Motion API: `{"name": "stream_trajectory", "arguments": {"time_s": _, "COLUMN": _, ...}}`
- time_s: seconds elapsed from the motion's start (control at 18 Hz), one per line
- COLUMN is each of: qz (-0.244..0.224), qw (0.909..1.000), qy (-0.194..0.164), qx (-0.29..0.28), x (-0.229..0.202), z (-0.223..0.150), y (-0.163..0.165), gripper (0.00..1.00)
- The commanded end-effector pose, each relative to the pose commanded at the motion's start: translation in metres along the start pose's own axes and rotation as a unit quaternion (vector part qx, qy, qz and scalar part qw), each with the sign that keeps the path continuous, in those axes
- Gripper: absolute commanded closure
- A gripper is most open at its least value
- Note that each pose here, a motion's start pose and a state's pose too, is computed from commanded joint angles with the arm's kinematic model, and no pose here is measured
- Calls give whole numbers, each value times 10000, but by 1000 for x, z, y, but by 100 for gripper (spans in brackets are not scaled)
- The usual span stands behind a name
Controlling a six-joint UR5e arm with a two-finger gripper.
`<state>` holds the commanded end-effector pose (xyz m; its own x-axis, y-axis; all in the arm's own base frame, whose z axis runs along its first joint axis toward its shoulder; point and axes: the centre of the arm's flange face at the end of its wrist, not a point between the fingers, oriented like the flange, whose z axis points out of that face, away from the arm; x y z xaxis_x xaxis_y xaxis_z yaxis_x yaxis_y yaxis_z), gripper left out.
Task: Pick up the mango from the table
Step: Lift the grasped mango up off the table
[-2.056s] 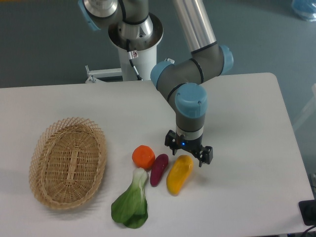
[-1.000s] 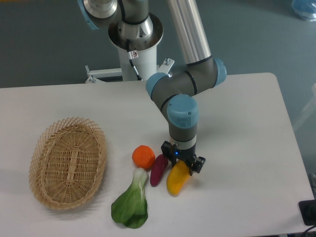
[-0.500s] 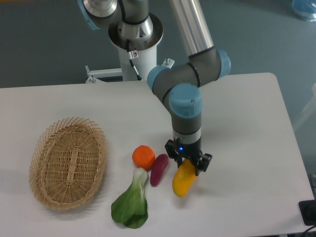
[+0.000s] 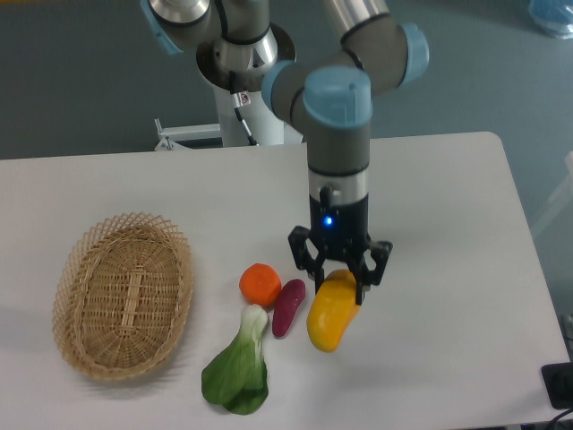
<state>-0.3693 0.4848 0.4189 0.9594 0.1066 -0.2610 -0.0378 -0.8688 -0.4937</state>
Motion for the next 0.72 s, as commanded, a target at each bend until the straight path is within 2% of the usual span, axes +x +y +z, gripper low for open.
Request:
{"name": "stream_trajectory", "arguments": {"time_s": 0.11, "qz": -129, "qw": 9999, "qy": 29, "qx": 81, "x": -5, "z": -4, "y": 2, "gripper": 44}}
{"name": "stream_trajectory", "arguments": {"time_s": 0.72, "qz": -130, "qw": 9998, "qy": -11, "qx": 143, "x": -2, "z": -14, "y": -1, "gripper": 44}}
